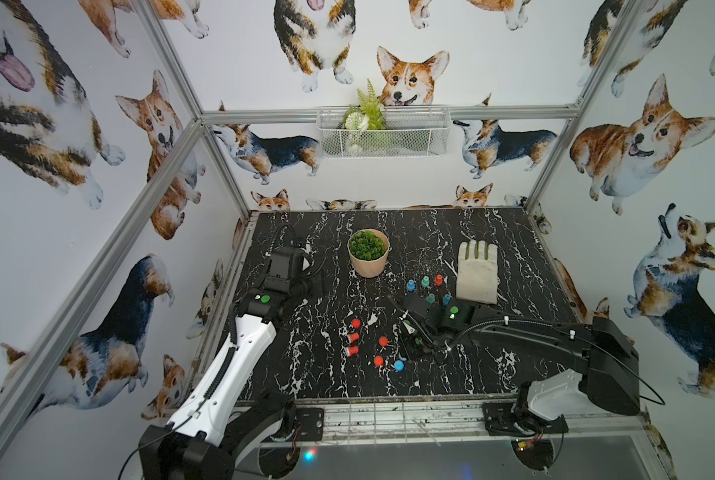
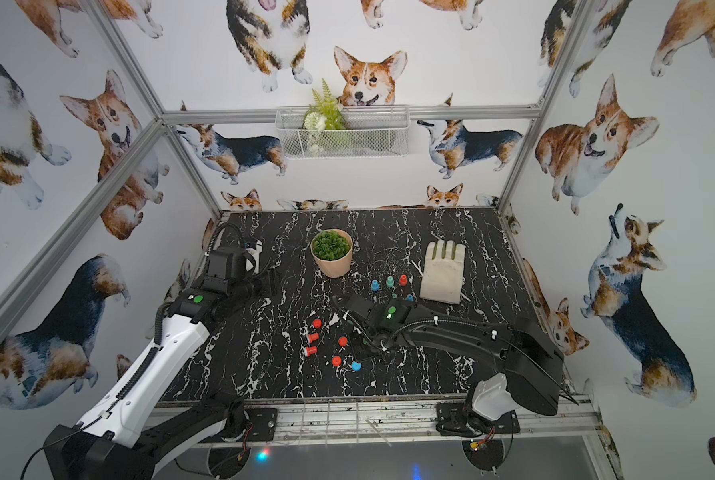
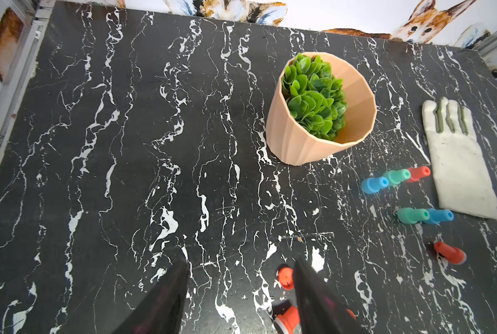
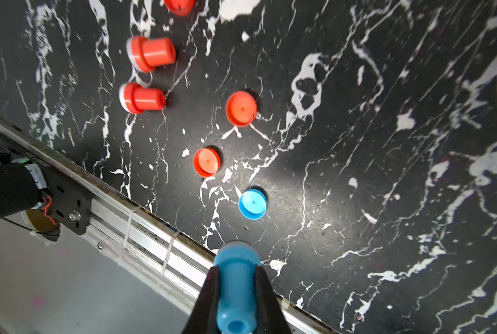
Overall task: Close the stamp cap
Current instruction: Close the cover of the stamp, then place the stamp at the center of the board.
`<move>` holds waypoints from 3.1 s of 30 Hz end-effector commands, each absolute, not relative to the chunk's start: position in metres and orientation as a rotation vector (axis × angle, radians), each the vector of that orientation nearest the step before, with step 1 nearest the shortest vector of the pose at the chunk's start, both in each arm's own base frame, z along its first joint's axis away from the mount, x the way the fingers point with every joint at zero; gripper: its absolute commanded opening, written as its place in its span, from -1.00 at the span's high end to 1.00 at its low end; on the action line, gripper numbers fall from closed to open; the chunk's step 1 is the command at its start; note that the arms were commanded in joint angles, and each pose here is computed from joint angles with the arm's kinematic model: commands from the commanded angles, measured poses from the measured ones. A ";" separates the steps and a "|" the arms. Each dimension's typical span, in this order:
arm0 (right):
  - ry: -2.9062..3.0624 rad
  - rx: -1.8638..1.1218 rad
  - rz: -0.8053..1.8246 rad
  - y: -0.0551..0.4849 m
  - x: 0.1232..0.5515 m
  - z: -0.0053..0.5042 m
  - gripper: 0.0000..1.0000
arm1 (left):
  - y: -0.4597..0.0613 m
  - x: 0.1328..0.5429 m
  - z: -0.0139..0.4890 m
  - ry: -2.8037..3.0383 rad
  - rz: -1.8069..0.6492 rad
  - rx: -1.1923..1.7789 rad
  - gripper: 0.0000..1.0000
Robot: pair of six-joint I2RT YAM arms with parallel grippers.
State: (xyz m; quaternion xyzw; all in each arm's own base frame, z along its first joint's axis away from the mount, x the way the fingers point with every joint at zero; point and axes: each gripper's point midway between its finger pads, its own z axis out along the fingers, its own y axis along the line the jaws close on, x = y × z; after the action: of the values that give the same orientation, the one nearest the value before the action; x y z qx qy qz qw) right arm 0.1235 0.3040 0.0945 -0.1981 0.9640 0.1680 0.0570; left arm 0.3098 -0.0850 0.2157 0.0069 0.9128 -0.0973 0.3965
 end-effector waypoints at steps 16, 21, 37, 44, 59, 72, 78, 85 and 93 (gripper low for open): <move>3.022 -0.592 0.426 0.323 0.121 0.051 0.97 | -0.080 0.313 0.219 2.287 -0.214 0.018 -0.24; 3.034 -0.595 0.404 0.324 0.122 0.044 0.97 | -0.080 0.313 0.219 2.289 -0.212 0.019 -0.24; 3.024 -0.573 0.327 0.315 0.127 0.041 0.97 | -0.081 0.313 0.216 2.299 -0.215 0.025 -0.24; 3.035 -0.574 0.309 0.315 0.128 0.036 0.97 | -0.082 0.314 0.214 2.310 -0.214 0.028 -0.24; 3.072 -0.588 0.188 0.297 0.123 0.026 0.98 | -0.082 0.314 0.212 2.319 -0.211 0.028 -0.24; 3.021 -0.857 -0.290 0.249 0.119 0.002 1.00 | -0.082 0.314 0.211 2.320 -0.210 0.028 -0.24; 3.046 -0.921 -0.381 0.235 0.106 -0.022 1.00 | -0.081 0.314 0.211 2.322 -0.205 0.028 -0.25; 3.047 -0.983 -0.394 0.235 0.096 -0.033 1.00 | -0.082 0.315 0.210 2.326 -0.207 0.028 -0.25; 3.012 -0.853 -0.184 0.257 0.126 0.012 1.00 | -0.082 0.315 0.210 2.326 -0.206 0.028 -0.25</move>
State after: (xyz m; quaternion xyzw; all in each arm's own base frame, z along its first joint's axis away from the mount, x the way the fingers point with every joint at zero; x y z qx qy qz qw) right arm 0.1265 0.3080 0.0199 -0.2821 0.9579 0.0265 0.0463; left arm 0.3141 -0.0820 0.2076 0.0063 0.9172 -0.0828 0.3896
